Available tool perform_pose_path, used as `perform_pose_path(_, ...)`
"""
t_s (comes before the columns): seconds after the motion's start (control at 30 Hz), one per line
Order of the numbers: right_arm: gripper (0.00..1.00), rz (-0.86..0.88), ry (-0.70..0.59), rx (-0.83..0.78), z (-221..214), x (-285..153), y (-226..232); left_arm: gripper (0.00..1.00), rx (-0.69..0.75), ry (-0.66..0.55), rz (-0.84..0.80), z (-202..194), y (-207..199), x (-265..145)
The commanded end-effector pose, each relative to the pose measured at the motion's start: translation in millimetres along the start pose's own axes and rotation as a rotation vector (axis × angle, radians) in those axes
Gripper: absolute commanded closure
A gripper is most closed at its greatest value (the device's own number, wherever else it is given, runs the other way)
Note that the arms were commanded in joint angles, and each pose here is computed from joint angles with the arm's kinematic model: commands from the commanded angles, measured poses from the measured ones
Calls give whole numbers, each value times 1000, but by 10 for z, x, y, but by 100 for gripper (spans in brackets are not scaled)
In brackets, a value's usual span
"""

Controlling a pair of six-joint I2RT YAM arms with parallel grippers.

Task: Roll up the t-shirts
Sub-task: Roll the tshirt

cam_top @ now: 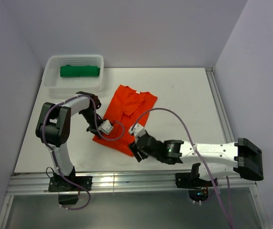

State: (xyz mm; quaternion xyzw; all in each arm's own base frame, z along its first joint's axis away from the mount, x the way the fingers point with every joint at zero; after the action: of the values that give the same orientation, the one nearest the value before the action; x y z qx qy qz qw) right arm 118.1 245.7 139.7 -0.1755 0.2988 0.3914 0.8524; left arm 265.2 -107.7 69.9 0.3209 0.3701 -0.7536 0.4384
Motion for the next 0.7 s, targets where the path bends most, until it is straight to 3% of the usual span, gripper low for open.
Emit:
perform_pose_path(0.0,30,-196,40,-143,-34,-20,120,100,18,31,-14,-70,82,117)
perform_pose_path(0.33,33,-469,216,-548,86,317,924,100,15,42,-39,-95,63,149)
perform_pose_path(0.67,35,-599,301,-659,-47,735,956,100,17,51,-44,-118,45,168)
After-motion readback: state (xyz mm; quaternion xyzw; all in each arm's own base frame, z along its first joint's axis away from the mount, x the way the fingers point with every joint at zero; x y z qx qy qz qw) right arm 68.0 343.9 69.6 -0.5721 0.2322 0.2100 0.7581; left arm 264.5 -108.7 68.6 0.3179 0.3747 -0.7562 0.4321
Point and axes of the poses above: each gripper's point midway between its finger pads, its own x axis out along the fingers, its own y axis along the line the jaws close on, z = x × y, the point moved 6 cm from there along -x, back along the fingers, and after that the axes turned 12 degrees about -x, right-handed, at the moved point
